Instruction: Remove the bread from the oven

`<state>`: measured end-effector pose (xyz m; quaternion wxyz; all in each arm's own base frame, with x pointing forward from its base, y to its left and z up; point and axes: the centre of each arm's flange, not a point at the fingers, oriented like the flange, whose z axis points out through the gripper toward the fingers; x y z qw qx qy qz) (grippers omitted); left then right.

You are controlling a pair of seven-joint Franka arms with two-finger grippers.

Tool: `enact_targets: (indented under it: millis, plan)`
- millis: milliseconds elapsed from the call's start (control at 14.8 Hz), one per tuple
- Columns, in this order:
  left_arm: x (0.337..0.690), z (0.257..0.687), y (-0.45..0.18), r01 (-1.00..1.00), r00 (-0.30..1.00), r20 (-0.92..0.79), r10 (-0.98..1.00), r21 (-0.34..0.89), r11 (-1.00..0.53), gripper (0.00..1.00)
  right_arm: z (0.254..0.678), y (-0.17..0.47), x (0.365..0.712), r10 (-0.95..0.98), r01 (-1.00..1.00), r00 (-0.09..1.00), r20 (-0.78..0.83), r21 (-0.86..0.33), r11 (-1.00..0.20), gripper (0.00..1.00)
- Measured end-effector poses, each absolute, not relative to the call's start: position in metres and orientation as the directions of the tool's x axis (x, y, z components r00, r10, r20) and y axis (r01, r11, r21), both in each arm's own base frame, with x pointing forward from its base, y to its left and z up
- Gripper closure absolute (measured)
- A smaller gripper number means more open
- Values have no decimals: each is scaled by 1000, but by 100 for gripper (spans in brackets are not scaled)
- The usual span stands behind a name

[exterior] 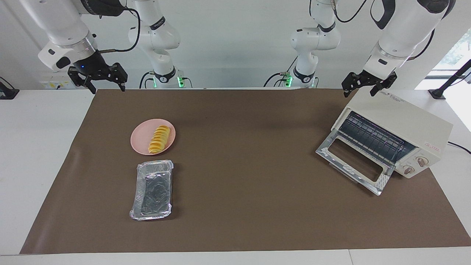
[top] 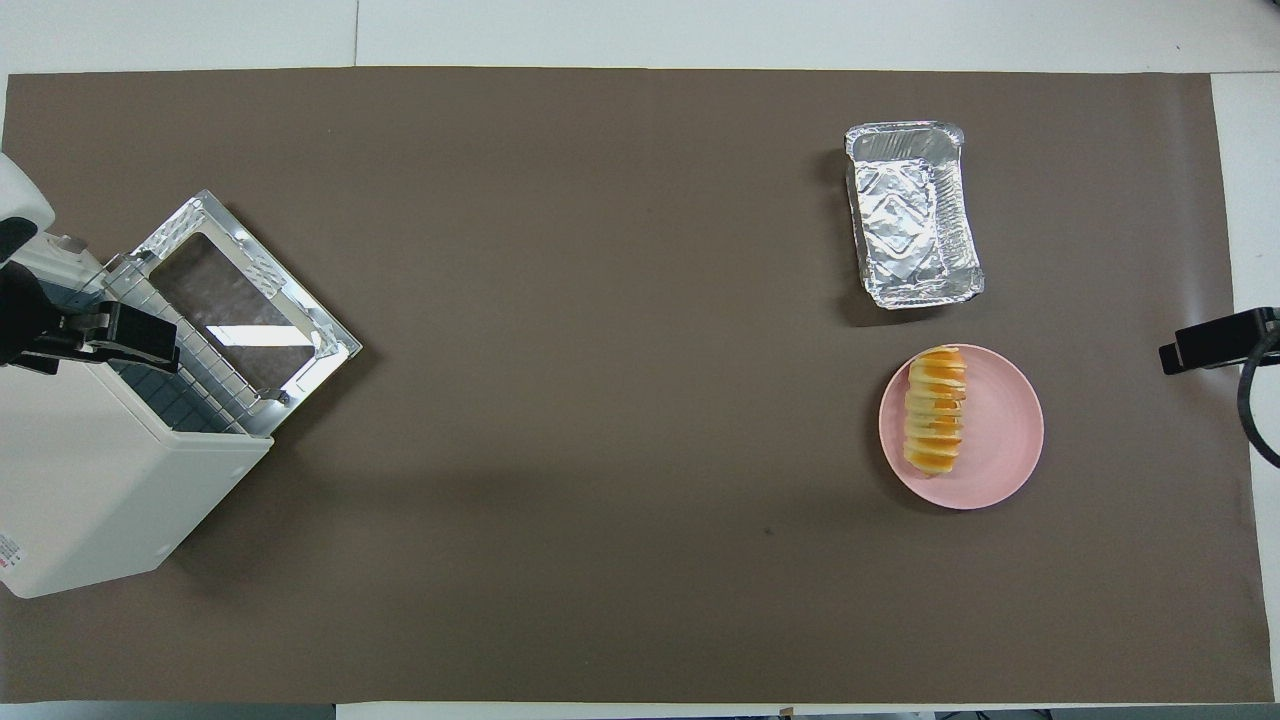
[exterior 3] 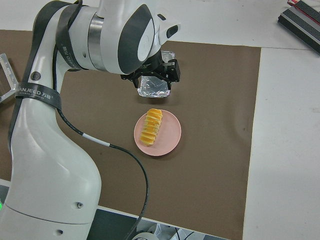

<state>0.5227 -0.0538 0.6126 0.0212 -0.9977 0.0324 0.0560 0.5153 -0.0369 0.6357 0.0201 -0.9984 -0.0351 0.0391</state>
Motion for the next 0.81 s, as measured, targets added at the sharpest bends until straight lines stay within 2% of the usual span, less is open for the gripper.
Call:
enact_targets:
  millis: [810]
  plan:
    - [523, 613, -54, -67, 992, -113, -62, -39, -997, 0, 633, -39, 520, 71, 70, 996, -58, -18, -997, 0]
